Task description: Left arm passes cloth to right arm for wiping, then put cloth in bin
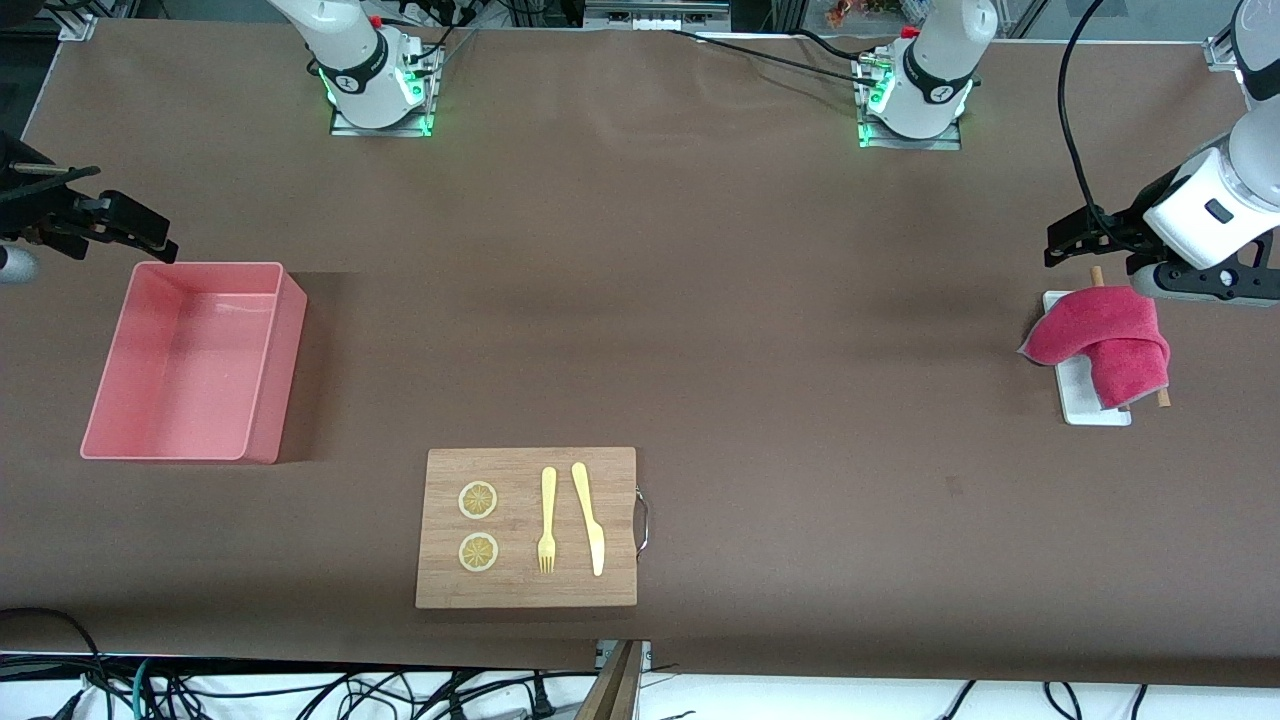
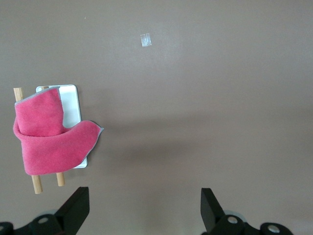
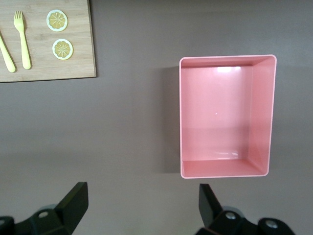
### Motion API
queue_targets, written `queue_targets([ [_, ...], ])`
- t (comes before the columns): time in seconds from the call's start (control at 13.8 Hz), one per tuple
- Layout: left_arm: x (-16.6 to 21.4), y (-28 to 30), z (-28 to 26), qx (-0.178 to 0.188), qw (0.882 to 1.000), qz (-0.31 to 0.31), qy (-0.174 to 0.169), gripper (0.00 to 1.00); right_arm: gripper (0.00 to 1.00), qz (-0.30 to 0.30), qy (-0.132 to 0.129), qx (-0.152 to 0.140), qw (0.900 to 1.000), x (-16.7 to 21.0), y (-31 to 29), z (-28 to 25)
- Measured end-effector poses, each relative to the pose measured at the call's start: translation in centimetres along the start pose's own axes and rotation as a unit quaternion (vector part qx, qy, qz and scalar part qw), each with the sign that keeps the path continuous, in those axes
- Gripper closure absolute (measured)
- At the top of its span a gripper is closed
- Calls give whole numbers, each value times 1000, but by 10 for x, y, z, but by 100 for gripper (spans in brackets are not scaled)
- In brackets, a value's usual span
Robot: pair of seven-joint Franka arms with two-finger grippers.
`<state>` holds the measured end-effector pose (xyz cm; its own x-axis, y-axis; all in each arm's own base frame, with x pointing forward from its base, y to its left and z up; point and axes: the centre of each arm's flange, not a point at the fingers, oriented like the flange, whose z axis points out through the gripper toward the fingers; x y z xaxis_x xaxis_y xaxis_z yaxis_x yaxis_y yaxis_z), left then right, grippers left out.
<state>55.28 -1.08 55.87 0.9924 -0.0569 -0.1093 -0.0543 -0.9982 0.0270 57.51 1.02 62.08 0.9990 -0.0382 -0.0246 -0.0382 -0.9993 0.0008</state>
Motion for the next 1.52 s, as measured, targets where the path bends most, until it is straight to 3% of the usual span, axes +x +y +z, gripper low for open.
queue_targets([
  [0.87,-1,0,1,0,1000,0,-5,0,0,1,2,0,1000,0,1,0],
  [1.16,-10,4,7,2,999,6,-45,0,0,1,2,0,1000,0,1,0],
  [1.3,-14,10,14,22,997,25,-71,0,0,1,2,0,1000,0,1,0],
  [1.52,-1,23,53,29,991,67,-114,0,0,1,2,0,1000,1,1,0],
])
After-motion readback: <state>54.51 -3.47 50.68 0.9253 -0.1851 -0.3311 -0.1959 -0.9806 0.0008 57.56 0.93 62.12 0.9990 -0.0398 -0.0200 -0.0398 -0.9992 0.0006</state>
